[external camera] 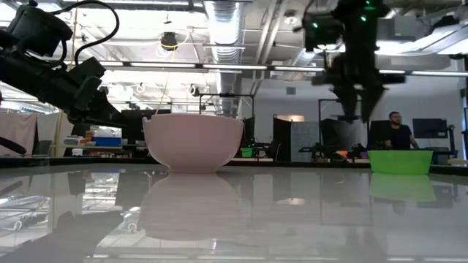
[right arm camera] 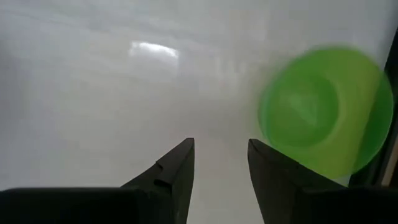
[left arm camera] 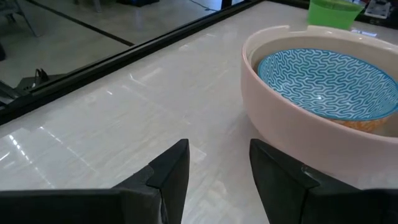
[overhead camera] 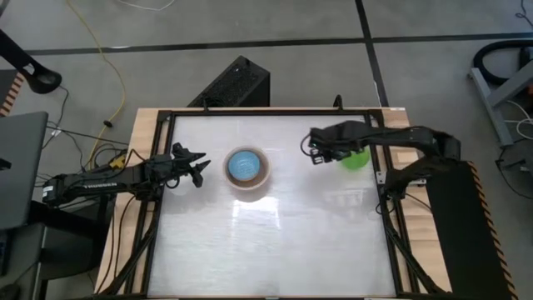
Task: Nest bowls inside each other
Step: Stack the green bowl on top of the blue patterned bowl
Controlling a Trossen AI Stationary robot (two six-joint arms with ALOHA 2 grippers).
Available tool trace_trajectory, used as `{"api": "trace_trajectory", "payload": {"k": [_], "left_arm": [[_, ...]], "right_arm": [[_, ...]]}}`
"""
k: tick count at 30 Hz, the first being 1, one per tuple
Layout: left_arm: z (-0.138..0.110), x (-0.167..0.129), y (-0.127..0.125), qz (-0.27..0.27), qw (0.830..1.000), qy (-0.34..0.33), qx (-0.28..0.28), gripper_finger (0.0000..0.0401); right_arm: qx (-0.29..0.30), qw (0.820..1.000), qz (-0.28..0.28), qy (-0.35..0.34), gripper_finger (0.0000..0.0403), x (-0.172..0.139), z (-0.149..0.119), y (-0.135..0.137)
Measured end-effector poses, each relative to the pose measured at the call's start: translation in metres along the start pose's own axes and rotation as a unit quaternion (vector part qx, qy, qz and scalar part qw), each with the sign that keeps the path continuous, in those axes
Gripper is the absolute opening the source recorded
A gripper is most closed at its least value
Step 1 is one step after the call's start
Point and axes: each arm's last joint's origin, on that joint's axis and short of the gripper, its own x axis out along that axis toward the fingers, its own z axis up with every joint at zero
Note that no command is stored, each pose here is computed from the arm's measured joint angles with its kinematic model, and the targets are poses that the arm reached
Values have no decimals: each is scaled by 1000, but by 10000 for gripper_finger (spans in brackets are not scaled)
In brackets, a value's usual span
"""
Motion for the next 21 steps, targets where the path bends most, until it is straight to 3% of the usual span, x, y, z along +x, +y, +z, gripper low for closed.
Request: {"api": "trace_trajectory", "payload": {"k": [9, 21], "left_arm": [[0, 0, 0, 0, 1000, 0, 0, 158], [0, 0, 0, 0, 1000, 0, 0, 158]], "right_arm": [[28, 997, -73, 25, 168, 37, -12, -16], [-1, 992, -115, 59, 168, 78, 5, -9]]}}
